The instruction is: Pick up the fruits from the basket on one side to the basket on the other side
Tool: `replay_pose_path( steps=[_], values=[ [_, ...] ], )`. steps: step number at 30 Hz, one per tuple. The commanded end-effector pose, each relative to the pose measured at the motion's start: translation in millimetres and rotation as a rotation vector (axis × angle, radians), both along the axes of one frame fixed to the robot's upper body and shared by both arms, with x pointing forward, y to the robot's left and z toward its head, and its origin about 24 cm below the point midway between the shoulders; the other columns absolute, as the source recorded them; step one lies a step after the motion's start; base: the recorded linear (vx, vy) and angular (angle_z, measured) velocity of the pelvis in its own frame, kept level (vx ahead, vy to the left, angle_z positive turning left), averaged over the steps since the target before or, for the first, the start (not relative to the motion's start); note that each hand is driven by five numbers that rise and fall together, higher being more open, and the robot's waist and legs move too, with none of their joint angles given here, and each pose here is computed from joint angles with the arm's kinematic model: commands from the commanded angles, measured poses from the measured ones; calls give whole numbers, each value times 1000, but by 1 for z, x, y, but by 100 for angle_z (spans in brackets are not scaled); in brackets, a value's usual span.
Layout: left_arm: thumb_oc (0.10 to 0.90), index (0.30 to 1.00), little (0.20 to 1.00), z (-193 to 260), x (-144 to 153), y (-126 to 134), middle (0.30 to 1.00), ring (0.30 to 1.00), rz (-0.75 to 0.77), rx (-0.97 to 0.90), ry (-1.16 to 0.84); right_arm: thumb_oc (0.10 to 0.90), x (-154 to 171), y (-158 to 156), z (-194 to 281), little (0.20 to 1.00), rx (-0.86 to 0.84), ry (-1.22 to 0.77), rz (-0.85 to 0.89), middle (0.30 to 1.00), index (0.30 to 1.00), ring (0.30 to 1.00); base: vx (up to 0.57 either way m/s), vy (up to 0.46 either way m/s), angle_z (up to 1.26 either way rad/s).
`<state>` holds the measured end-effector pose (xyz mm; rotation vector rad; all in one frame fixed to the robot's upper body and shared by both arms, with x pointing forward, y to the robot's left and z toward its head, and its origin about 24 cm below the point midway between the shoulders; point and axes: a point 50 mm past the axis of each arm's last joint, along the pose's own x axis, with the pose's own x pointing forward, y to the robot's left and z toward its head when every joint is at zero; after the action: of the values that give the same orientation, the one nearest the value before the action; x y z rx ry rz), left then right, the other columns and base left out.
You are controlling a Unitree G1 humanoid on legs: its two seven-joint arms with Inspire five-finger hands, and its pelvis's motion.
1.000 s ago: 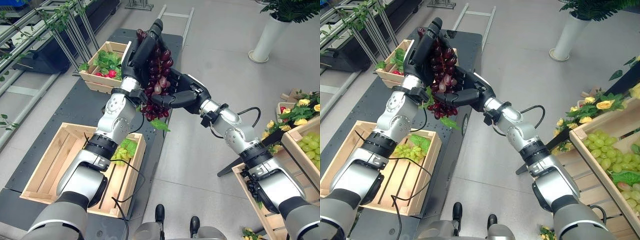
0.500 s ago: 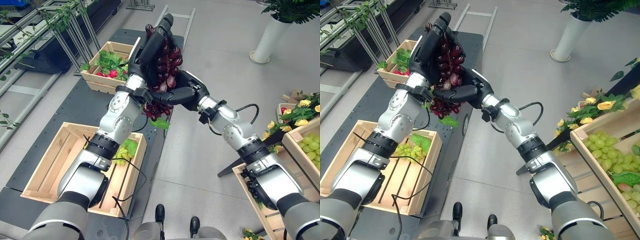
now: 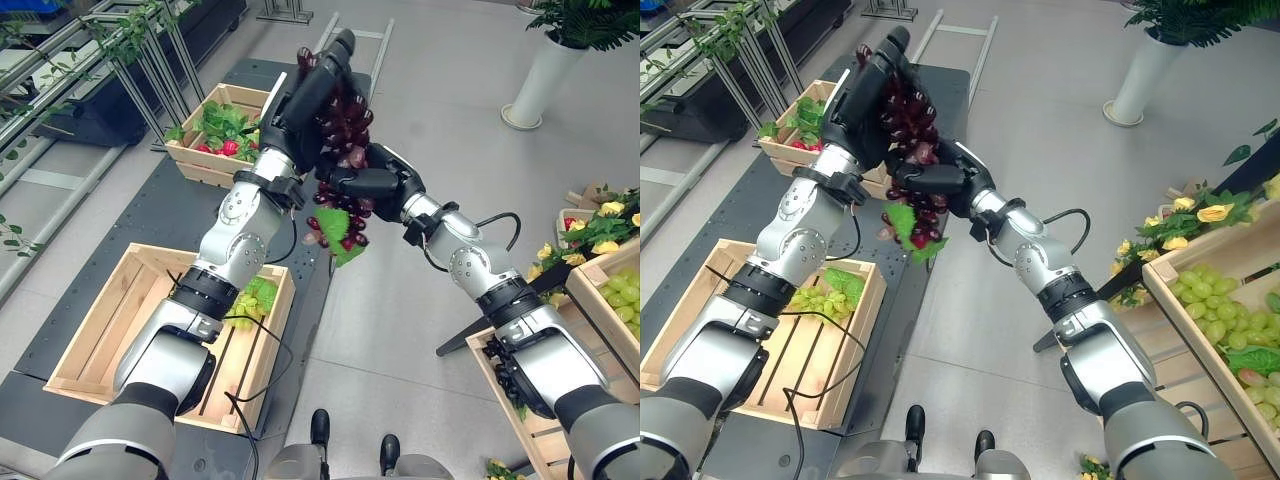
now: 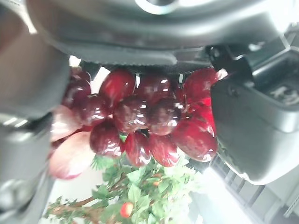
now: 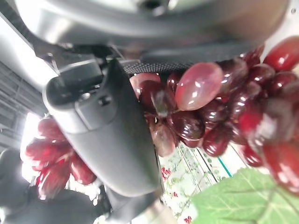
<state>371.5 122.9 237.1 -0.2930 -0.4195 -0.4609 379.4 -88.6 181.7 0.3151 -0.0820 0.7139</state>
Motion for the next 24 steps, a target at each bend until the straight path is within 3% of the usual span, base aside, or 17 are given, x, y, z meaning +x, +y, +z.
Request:
replay_pose_path(
  steps=[1,13,14,15,24],
  values=[
    [400,300,300,32,3,-19,300,300,-13,-64,-148,400,-8,30,32,300,192,-139,136,300,300,300,0,0,0],
    [400,300,300,13,17,46,300,300,300,-89,-90,400,-6,-5,1,300,167,-102,49,300,300,300,0,0,0],
    [654,681,681,9,18,55,681,681,340,-97,-61,400,-6,-8,-2,300,166,-95,38,300,300,300,0,0,0],
    [800,900,900,8,18,57,900,900,347,-98,-55,400,-5,-9,-3,300,166,-93,36,300,300,300,0,0,0],
    [800,900,900,-19,18,111,900,900,537,-186,65,400,-3,-48,-25,300,147,-33,-74,300,300,300,7,7,-1]
  ],
)
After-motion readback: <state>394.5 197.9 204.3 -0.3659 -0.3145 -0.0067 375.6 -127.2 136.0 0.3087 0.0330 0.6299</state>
